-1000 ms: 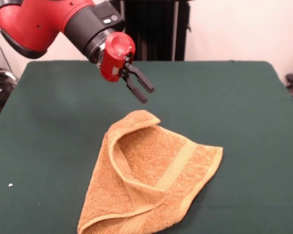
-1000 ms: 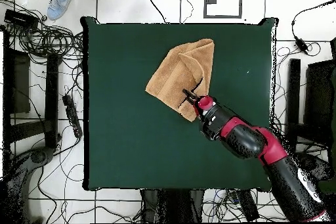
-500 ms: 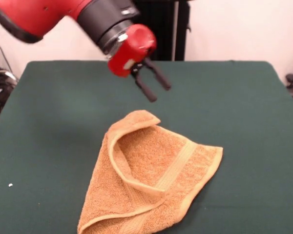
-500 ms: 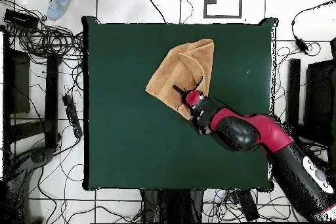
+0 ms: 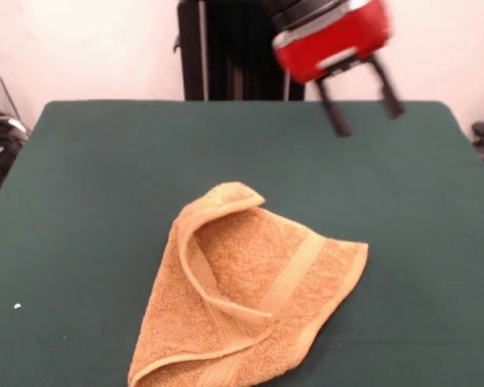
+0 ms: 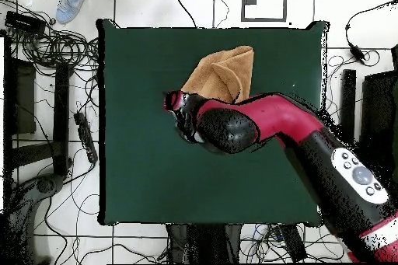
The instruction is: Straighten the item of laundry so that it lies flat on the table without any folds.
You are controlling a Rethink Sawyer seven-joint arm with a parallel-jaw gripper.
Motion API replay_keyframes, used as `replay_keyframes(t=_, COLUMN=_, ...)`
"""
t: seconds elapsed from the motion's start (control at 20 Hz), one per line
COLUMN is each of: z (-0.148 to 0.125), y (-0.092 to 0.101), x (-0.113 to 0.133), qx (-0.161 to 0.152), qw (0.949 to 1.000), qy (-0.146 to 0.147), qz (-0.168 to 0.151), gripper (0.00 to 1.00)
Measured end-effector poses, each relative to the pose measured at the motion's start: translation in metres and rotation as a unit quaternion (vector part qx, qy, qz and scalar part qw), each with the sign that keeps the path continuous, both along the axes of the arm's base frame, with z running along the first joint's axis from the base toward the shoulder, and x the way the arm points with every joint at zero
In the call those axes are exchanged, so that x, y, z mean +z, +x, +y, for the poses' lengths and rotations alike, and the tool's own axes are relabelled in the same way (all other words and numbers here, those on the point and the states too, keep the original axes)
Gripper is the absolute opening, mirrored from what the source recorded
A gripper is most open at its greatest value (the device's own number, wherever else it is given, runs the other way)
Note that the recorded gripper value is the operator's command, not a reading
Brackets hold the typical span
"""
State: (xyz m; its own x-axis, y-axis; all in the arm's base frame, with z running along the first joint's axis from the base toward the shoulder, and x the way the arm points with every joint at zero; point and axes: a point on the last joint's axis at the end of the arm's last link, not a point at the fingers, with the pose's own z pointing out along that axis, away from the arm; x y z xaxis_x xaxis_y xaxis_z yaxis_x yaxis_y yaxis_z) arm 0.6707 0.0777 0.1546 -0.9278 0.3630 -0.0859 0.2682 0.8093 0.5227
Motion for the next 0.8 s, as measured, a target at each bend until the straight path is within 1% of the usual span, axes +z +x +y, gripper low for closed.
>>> replay_keyframes(t=0.05, z=0.021, y=0.007, x=0.012, qx=0.015, qw=0.9995, qy=-0.027, qz=0.005, gripper=1.00)
replay_keyframes(t=0.25, z=0.053, y=0.022, x=0.023, qx=0.029, qw=0.9978, qy=-0.060, qz=0.006, gripper=1.00)
replay_keyframes(t=0.3, z=0.066, y=0.029, x=0.026, qx=0.032, qw=0.9969, qy=-0.072, qz=0.004, gripper=1.00)
replay_keyframes(t=0.4, z=0.078, y=0.038, x=0.027, qx=0.032, qw=0.9960, qy=-0.083, qz=-0.001, gripper=1.00)
replay_keyframes(t=0.45, z=0.086, y=0.046, x=0.026, qx=0.030, qw=0.9953, qy=-0.091, qz=-0.006, gripper=1.00)
replay_keyframes(t=0.55, z=0.094, y=0.059, x=0.025, qx=0.023, qw=0.9940, qy=-0.106, qz=-0.015, gripper=1.00)
replay_keyframes(t=0.65, z=0.095, y=0.068, x=0.025, qx=0.017, qw=0.9929, qy=-0.116, qz=-0.020, gripper=1.00)
replay_keyframes(t=0.75, z=0.087, y=0.083, x=0.028, qx=0.002, qw=0.9904, qy=-0.135, qz=-0.027, gripper=1.00)
replay_keyframes(t=0.8, z=0.083, y=0.087, x=0.029, qx=-0.003, qw=0.9896, qy=-0.141, qz=-0.028, gripper=1.00)
